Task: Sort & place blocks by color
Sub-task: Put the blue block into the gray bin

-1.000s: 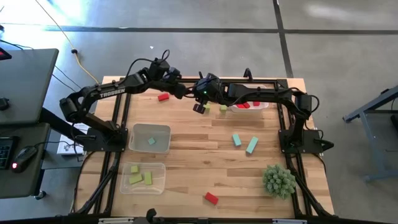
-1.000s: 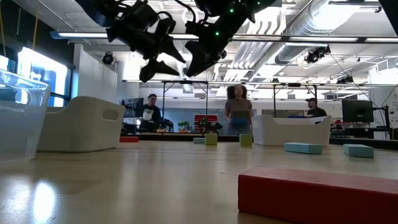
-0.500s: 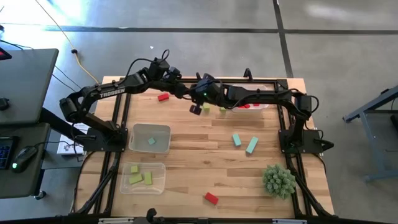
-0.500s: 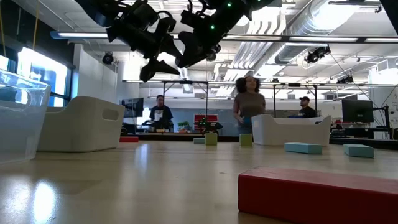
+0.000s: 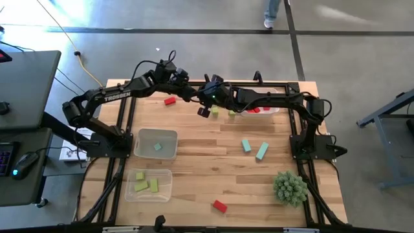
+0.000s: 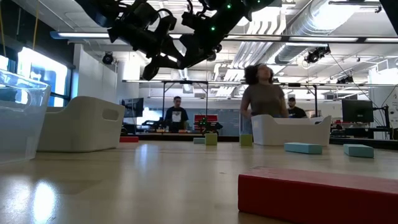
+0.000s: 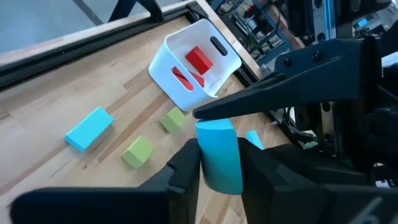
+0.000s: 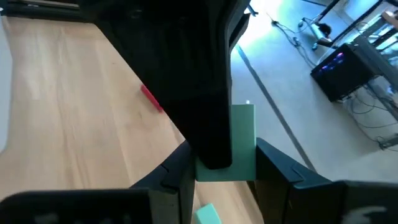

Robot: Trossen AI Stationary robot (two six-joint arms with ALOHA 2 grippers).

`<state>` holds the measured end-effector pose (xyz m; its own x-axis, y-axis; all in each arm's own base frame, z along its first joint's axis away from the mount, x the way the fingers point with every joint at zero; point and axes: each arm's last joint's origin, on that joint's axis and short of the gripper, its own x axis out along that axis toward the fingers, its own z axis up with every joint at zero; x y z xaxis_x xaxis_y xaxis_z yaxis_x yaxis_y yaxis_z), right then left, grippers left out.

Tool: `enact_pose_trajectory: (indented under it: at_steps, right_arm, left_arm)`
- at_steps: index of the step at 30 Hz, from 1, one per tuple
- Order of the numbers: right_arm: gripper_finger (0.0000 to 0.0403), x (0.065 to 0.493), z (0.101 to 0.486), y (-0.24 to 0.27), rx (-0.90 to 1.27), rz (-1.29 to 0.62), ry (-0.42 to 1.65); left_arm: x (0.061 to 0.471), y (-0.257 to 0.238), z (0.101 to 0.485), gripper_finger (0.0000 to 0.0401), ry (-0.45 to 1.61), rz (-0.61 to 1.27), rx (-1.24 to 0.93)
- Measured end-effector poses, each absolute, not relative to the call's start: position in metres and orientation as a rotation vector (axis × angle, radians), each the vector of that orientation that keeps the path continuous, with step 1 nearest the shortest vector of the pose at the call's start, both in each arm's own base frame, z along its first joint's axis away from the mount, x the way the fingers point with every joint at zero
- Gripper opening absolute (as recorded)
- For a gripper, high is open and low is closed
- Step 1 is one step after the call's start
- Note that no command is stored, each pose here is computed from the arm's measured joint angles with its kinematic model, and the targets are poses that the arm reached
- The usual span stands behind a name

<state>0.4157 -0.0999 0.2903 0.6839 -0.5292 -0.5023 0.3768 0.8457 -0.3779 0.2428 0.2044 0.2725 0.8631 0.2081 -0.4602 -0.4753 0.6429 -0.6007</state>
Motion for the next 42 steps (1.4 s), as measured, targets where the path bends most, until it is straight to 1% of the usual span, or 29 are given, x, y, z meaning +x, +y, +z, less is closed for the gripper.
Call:
enact_pose_trajectory:
  at_steps: [3,8,10,14,17,21,25,32,37,42]
  right_arm:
    - [0.0103,0.416,0.290,-0.100,-0.255,-0.514,0.642]
    - [0.0103,0.416,0.290,-0.100,-0.255,-0.513,0.643]
    - [0.0115,0.415,0.290,-0.100,-0.254,-0.515,0.644]
    - [0.0159,0.416,0.290,-0.099,-0.245,-0.511,0.641]
    - [0.0181,0.416,0.289,-0.098,-0.229,-0.508,0.641]
    - [0.0191,0.415,0.289,-0.098,-0.199,-0.520,0.639]
    - [0.0193,0.415,0.288,-0.095,-0.179,-0.527,0.648]
    - [0.0194,0.413,0.292,-0.089,-0.144,-0.561,0.639]
    - [0.0195,0.412,0.291,-0.091,-0.055,-0.592,0.617]
    - [0.0195,0.410,0.291,-0.099,-0.013,-0.614,0.608]
  left_arm:
    - [0.244,0.203,0.272,0.0054,0.376,0.395,-0.760]
    - [0.244,0.203,0.272,0.0051,0.382,0.387,-0.729]
    - [0.244,0.203,0.272,0.0050,0.385,0.386,-0.716]
    - [0.245,0.203,0.272,0.0048,0.391,0.375,-0.685]
    - [0.244,0.202,0.271,0.0048,0.407,0.369,-0.662]
    - [0.243,0.201,0.268,0.0047,0.441,0.384,-0.652]
    - [0.235,0.198,0.272,0.0047,0.479,0.452,-0.594]
    - [0.207,0.168,0.291,0.0047,0.596,0.487,-0.577]
    - [0.187,0.132,0.296,0.0047,0.791,0.515,-0.515]
    - [0.172,0.108,0.296,0.0047,0.959,0.517,-0.479]
